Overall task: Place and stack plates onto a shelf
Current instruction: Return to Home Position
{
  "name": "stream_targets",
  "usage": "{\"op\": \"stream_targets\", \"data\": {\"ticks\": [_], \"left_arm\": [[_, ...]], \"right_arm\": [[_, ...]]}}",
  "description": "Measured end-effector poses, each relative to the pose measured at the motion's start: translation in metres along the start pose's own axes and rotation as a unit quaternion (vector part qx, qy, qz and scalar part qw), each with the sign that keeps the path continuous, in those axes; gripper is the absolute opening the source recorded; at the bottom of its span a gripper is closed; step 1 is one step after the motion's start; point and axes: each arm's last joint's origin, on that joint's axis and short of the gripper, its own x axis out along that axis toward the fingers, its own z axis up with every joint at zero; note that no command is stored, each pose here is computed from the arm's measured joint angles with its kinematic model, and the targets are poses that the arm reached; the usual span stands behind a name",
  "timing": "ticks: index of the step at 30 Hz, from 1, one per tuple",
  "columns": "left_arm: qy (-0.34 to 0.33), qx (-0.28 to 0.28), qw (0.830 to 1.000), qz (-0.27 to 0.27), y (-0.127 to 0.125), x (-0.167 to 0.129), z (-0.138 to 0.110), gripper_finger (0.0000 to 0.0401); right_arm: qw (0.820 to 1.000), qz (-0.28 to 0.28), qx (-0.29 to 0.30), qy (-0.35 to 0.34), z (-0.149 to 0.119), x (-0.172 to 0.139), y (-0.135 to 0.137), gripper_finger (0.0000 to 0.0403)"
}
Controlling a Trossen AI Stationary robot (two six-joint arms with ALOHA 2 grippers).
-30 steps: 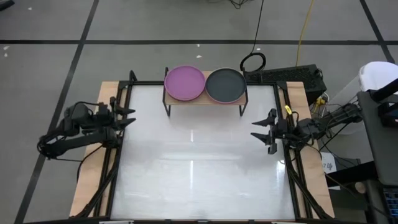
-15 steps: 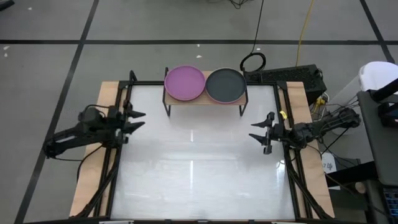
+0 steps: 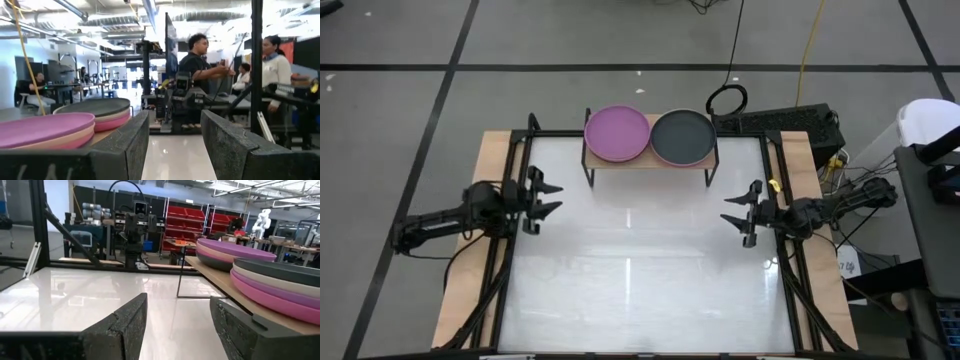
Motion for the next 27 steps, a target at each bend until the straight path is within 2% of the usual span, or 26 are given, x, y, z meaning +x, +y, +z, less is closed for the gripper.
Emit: {"op": "stream_targets", "data": {"ticks": [5, 12, 27], "left_arm": [[0.016, 0.023, 1.0, -0.007, -0.001, 0.0, -0.003, 0.0184], [0.059, 0.017, 0.998, -0.008, -0.001, 0.0, -0.012, 0.0184], [0.06, 0.016, 0.998, -0.008, -0.001, 0.0, -0.012, 0.0184]], "right_arm": [[1.0, 0.001, -0.013, 0.017, -0.004, 0.0, 0.0, 0.0196], [0.999, -0.013, -0.019, 0.037, -0.008, 0.0, 0.0, 0.0196], [0.998, -0.01, -0.02, 0.057, -0.012, -0.001, 0.0, 0.0196]]}}
